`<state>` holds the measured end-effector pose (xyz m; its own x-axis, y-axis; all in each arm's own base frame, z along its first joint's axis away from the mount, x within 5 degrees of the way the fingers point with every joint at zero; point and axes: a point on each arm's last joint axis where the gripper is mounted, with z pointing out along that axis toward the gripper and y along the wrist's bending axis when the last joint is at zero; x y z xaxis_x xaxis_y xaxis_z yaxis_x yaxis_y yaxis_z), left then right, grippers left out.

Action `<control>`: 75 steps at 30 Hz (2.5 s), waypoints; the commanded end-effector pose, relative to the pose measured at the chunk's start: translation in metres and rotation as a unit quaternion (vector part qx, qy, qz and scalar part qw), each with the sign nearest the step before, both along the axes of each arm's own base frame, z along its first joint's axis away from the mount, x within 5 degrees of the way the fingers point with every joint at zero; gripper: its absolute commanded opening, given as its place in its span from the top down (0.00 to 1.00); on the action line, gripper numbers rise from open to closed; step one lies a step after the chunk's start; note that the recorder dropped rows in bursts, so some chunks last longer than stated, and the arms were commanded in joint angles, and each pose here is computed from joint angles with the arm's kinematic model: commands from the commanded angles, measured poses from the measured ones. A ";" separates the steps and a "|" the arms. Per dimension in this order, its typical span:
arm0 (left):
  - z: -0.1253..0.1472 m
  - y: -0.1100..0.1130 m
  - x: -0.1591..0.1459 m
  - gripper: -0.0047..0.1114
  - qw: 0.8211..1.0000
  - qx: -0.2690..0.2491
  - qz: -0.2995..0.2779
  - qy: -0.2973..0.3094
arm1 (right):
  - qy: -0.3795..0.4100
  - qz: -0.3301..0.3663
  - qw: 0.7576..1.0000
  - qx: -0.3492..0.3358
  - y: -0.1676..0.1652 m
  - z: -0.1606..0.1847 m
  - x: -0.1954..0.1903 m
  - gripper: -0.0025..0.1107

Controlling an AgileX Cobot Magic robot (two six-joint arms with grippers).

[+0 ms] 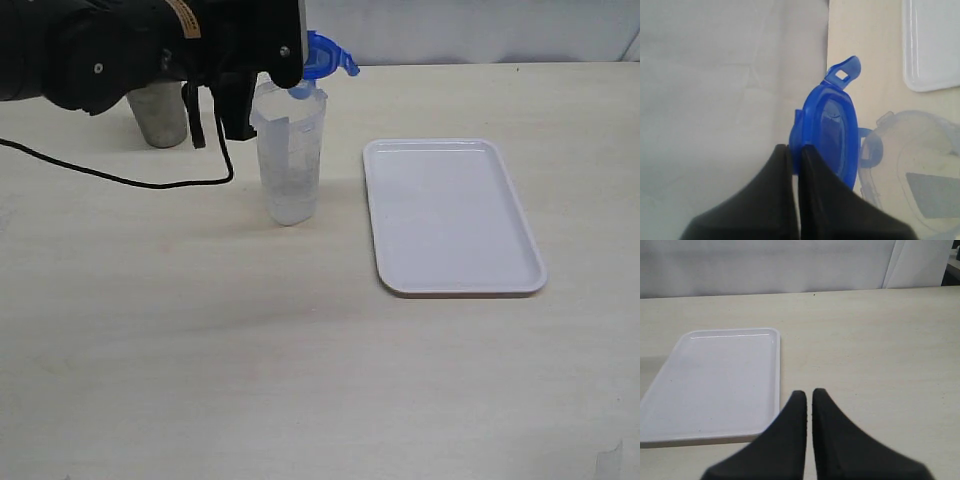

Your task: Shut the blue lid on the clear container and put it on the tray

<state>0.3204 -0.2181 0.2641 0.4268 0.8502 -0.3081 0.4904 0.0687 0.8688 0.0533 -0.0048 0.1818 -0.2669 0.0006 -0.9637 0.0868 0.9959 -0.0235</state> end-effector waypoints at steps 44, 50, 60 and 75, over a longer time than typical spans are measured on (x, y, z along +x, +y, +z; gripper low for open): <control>0.015 0.016 -0.006 0.96 0.999 -0.025 0.025 0.000 | -0.007 -0.002 1.000 -0.001 0.000 0.001 0.000 0.94; 0.009 0.011 -0.013 0.96 1.000 -0.011 0.014 0.019 | -0.007 -0.002 1.000 -0.001 0.000 0.001 0.000 0.94; 0.004 0.003 -0.021 0.96 0.999 0.006 -0.002 0.042 | -0.007 -0.002 1.000 -0.001 0.000 0.001 0.000 0.94; -0.005 0.005 -0.027 0.96 0.995 0.045 -0.006 0.086 | -0.007 -0.002 1.000 -0.001 0.000 0.001 0.000 0.94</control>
<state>0.2967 -0.2120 0.2568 0.3774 0.8760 -0.3002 0.6341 -0.0083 0.7732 0.0533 -0.0048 0.1818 -0.2669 0.0006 -0.9637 0.0868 0.9959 -0.0235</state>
